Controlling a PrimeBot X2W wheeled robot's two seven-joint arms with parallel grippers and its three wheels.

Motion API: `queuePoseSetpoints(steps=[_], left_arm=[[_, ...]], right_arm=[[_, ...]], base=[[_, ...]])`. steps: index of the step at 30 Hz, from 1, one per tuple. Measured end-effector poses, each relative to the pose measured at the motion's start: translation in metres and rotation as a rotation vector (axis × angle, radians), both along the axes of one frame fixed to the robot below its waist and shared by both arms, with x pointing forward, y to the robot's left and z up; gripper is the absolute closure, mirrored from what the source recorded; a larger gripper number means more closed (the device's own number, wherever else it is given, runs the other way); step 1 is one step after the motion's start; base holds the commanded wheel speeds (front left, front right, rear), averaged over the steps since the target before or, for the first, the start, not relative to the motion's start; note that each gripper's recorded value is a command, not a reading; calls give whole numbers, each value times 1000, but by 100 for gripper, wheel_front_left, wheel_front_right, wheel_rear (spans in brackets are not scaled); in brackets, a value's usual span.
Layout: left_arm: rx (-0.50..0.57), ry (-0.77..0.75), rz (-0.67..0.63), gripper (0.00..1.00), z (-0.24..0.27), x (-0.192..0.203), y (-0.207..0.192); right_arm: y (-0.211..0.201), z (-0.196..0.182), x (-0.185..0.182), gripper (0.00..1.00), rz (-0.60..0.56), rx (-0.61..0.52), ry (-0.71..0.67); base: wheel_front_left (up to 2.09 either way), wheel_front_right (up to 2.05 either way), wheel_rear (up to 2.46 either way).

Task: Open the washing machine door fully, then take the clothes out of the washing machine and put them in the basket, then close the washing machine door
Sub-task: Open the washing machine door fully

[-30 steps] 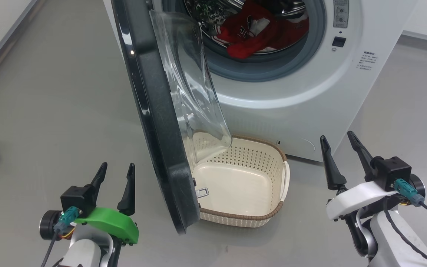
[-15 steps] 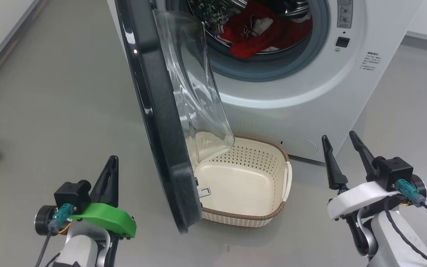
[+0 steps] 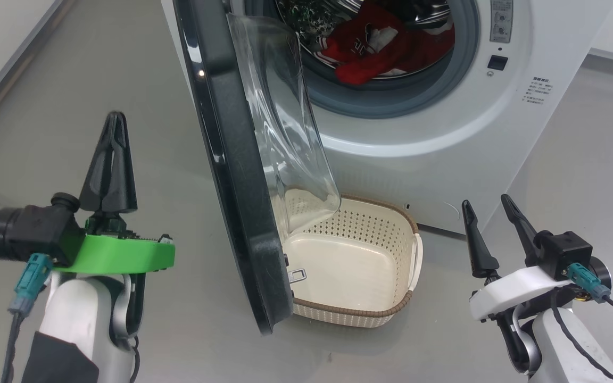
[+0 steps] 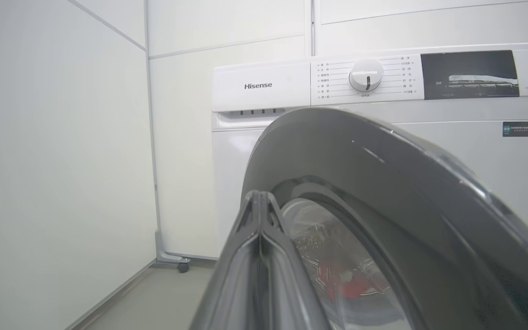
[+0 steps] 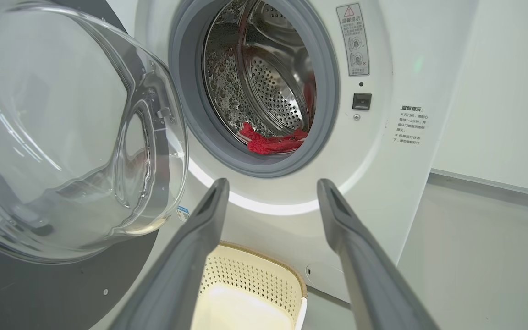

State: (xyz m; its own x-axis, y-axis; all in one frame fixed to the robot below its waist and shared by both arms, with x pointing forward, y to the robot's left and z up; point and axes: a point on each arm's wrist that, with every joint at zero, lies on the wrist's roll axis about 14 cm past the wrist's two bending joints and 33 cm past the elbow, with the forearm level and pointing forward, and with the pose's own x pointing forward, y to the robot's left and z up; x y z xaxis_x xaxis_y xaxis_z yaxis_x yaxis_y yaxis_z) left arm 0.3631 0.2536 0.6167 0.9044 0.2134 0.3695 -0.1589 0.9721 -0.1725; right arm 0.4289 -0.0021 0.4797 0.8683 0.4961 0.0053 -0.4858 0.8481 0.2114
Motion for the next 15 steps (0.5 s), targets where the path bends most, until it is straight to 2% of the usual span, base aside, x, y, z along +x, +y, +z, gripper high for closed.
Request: queuePoseSetpoints(steps=[4,9,12,15], left_arm=[[68,-156,-27,100,52,-8,-12],[127,-308,-163,100,97,-22,-52],[142,-346,-290,100,104,-28,-89],[121,-323,-350,100,95,-30,-106]], right_arm=[[1,2,0,0,5,2,-6],[4,4,-2,0,12,4,-12],[5,6,-4,0,18,7,-15],[5,6,-5,0,17,6,-14]], base=[[0,0,0],[0,0,0],[0,0,0],[0,0,0]])
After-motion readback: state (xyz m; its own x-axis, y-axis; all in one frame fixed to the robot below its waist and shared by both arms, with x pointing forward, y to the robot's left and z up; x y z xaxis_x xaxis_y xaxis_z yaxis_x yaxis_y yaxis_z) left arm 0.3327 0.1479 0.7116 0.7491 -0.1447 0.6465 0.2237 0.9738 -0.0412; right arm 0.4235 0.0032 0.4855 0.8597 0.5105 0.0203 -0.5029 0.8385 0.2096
